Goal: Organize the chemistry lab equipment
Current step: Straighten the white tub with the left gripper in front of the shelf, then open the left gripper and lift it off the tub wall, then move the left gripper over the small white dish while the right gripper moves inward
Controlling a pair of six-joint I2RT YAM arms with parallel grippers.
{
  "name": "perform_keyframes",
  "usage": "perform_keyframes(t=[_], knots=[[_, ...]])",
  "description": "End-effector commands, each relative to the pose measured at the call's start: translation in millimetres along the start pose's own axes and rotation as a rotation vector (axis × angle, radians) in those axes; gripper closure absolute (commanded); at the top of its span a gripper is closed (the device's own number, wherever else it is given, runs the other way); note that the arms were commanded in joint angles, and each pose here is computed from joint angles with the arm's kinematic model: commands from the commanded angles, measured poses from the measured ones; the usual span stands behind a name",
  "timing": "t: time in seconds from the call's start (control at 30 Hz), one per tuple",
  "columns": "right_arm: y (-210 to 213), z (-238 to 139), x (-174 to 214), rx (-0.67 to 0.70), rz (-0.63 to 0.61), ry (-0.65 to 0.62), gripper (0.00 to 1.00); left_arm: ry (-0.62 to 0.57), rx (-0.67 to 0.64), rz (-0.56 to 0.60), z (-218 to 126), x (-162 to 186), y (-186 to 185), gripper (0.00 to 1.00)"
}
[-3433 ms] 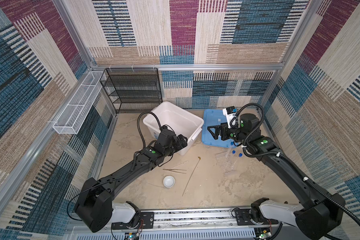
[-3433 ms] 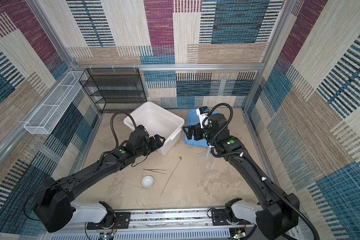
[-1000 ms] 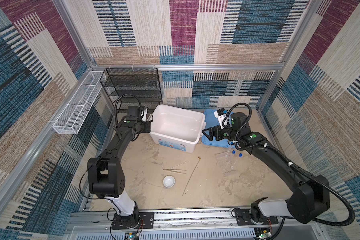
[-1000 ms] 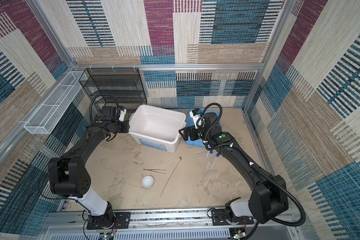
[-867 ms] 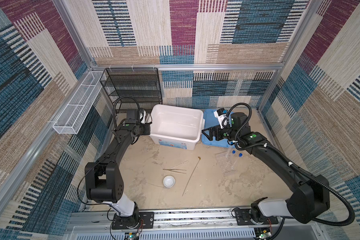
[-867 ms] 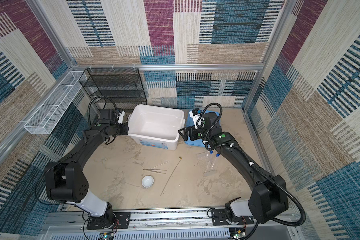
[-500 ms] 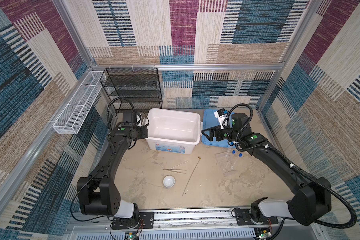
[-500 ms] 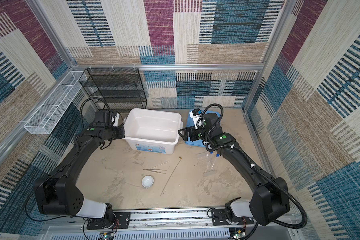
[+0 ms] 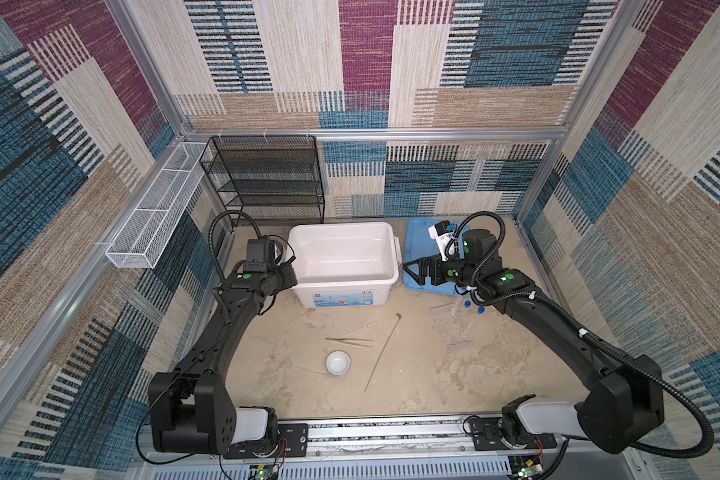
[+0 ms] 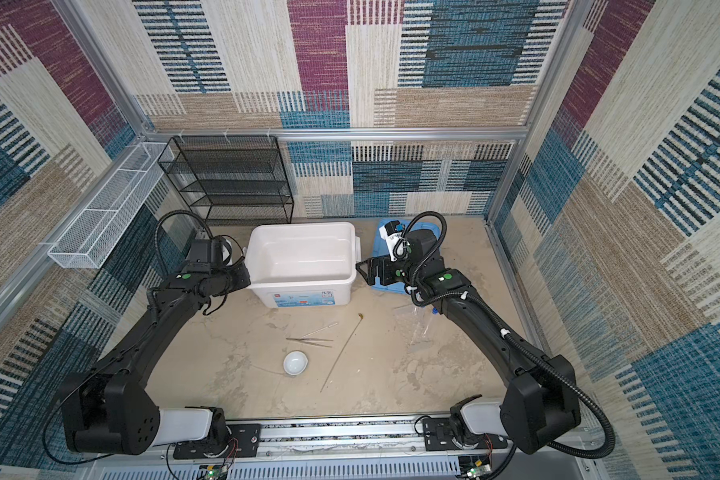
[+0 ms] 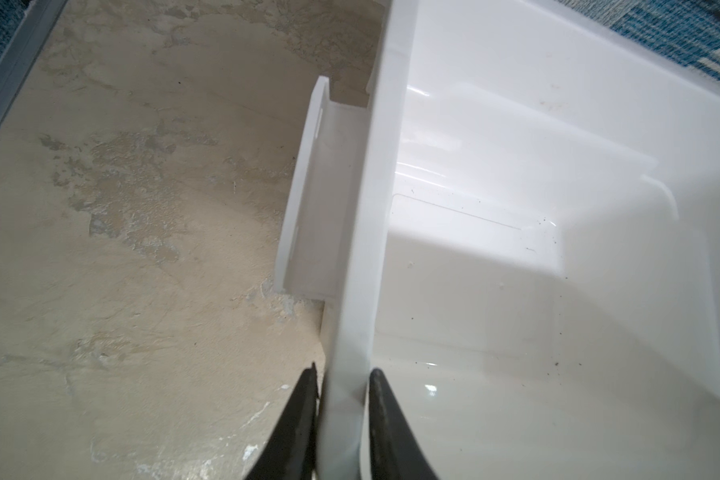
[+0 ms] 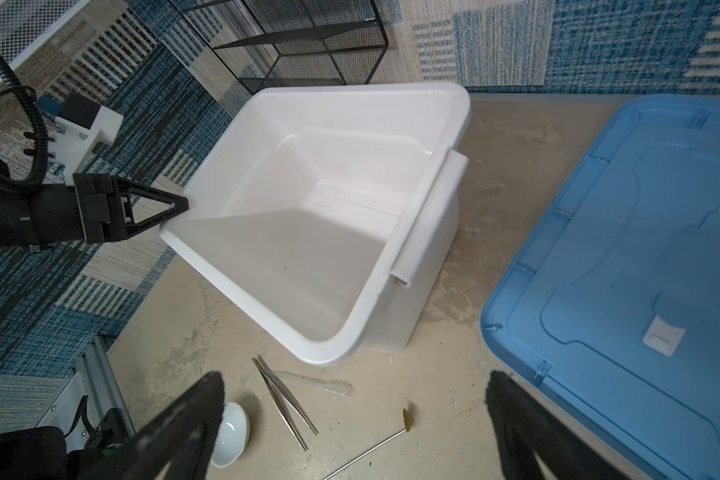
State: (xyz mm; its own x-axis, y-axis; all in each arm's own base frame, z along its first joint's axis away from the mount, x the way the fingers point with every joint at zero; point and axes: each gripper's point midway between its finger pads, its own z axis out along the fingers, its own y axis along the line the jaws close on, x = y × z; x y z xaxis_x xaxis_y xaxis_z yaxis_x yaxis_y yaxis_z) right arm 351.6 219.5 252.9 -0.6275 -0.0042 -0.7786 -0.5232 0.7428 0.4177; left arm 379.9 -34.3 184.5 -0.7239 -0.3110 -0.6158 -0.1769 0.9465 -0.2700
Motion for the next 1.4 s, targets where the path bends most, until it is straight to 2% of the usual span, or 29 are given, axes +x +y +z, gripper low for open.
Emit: perform_keyframes(t=[0.0, 0.17, 0.47, 0.6, 0.7, 0.73, 0.8, 0.93, 1.1, 1.17, 1.27, 1.37], knots=[[2, -2, -7, -0.007, -0.005, -0.033, 0.0, -0.028, 0.059, -0.032, 0, -9, -12, 0.71], [2, -1, -6, -0.01, -0.003, -0.032, 0.0, -0.007, 0.074, -0.018, 6, -7, -17, 0.7], [2, 0, -6, -0.008, -0.004, -0.03, 0.0, 0.035, 0.081, 0.03, 15, -6, -20, 0.52], [2, -2, -7, -0.003, -0.003, -0.034, 0.0, 0.013, 0.075, 0.031, 9, -12, -20, 0.28], [4, -4, -9, -0.003, -0.023, -0.04, 0.01, 0.003, 0.056, 0.049, -5, -17, -19, 0.06], [5, -6, -10, -0.003, -0.041, -0.042, 0.01, -0.004, 0.049, 0.06, -13, -20, -19, 0.01], [5, -9, -12, 0.003, -0.08, -0.044, 0.01, -0.017, 0.046, 0.096, -30, -24, -19, 0.0], [22, -23, -17, -0.055, -0.191, -0.086, 0.01, -0.054, 0.085, 0.238, -74, -26, -28, 0.0], [48, -36, -12, -0.185, -0.308, -0.155, 0.01, -0.127, 0.324, 0.541, -118, -13, -67, 0.0], [53, -37, -7, -0.202, -0.339, -0.17, 0.01, -0.141, 0.375, 0.618, -128, -5, -76, 0.0], [59, -38, 2, -0.224, -0.39, -0.167, 0.01, -0.159, 0.484, 0.783, -140, 20, -94, 0.0], [64, -40, 11, -0.246, -0.435, -0.178, 0.01, -0.107, 0.594, 1.024, -142, 67, -113, 0.01]])
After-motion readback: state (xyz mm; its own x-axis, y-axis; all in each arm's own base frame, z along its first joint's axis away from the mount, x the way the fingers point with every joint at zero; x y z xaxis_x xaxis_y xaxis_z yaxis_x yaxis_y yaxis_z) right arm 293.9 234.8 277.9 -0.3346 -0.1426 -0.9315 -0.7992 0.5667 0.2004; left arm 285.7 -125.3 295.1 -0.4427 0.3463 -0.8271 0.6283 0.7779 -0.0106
